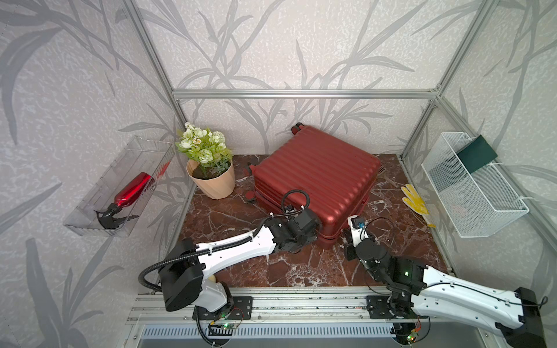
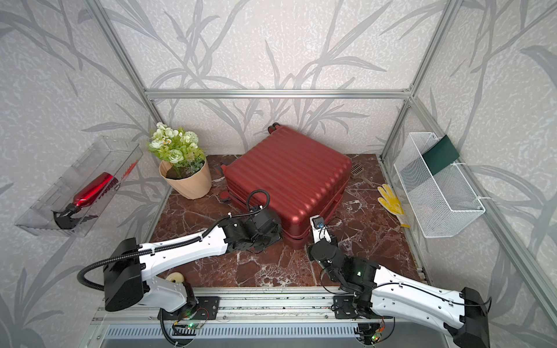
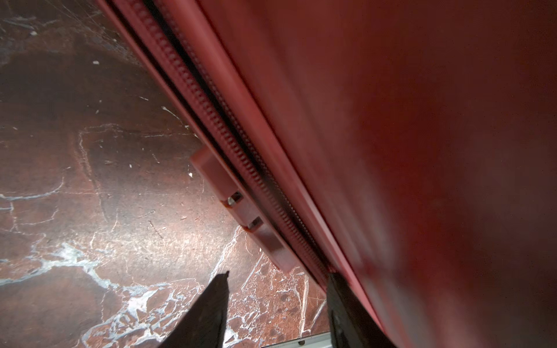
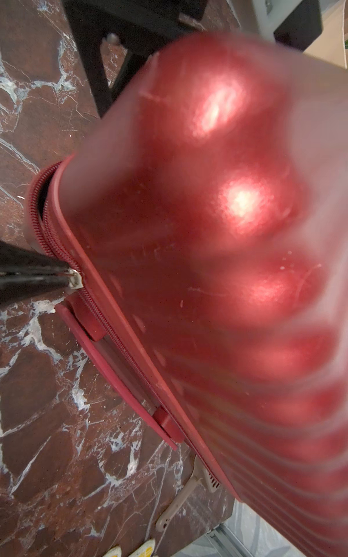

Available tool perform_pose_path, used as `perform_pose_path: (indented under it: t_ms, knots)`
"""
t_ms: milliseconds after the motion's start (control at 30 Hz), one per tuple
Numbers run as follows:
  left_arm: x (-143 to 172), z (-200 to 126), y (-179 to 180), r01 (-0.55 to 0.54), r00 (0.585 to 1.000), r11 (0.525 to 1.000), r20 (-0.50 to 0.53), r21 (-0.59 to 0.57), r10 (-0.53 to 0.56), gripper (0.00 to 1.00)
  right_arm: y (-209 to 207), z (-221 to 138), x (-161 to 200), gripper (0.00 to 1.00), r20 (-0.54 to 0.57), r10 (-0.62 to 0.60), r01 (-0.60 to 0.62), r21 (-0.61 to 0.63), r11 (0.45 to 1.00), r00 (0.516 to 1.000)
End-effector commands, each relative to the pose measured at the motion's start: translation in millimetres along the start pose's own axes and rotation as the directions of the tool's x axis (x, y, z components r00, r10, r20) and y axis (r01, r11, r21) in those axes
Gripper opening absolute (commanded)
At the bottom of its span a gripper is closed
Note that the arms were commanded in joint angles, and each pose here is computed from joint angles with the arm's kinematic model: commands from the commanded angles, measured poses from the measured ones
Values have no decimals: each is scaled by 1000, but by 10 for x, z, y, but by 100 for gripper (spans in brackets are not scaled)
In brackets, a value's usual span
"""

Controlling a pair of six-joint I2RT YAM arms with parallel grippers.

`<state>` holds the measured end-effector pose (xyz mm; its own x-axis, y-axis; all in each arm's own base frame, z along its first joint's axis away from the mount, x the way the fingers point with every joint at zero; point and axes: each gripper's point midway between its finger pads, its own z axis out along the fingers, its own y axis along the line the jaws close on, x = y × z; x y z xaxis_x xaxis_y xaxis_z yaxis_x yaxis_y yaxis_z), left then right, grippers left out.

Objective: Open the suitcase zippers
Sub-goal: Unzip the zipper on the suitcase.

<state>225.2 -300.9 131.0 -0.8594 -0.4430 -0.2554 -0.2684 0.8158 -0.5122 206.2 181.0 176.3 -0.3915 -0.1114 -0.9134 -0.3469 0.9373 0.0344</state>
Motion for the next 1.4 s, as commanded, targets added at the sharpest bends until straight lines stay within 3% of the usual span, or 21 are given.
perform_pose_path:
  t_ms: [0, 333, 500, 700, 833, 933, 1100, 1133, 1233, 1367]
  knots:
    - [-155, -62, -286, 53, 996, 988, 64, 146, -63, 53, 307, -123, -361, 0, 106, 137, -121, -150, 981, 985]
    - [-383, -199, -338, 108, 981, 954, 126, 279, -148, 49, 358, -125, -260, 0, 91, 136, -120, -168, 979, 986]
    - [-342, 27, -169, 135, 982, 970, 106, 200, -159, 52, 436, -123, -254, 0, 89, 127, -109, -183, 977, 988]
    - [-340, 196, -233, 124, 986, 975, 87, 185, -142, 58, 626, -116, -197, 0, 71, 97, -80, -218, 973, 993]
    - [-283, 355, -23, 134, 988, 987, 67, 88, -140, 58, 693, -129, -191, 0, 74, 95, -76, -227, 971, 993]
    - [-191, 456, 195, 139, 990, 990, 37, 3, -139, 45, 676, -138, -204, 0, 79, 96, -77, -222, 972, 992]
    - [-268, 322, 346, 94, 993, 994, 69, -50, -91, 4, 485, -178, -291, 0, 126, 65, -46, -146, 988, 990]
    - [-314, 270, 361, 79, 994, 995, 82, -64, -74, 0, 438, -185, -320, 0, 136, 52, -34, -130, 991, 989]
    - [-439, 160, 437, 35, 994, 994, 107, -100, -25, 0, 239, -172, -373, 0, 144, 38, -27, -79, 997, 989]
    - [-514, 140, 641, -26, 999, 984, 38, -178, 33, 0, -38, -80, -357, 0, 123, 6, -5, -3, 1000, 992]
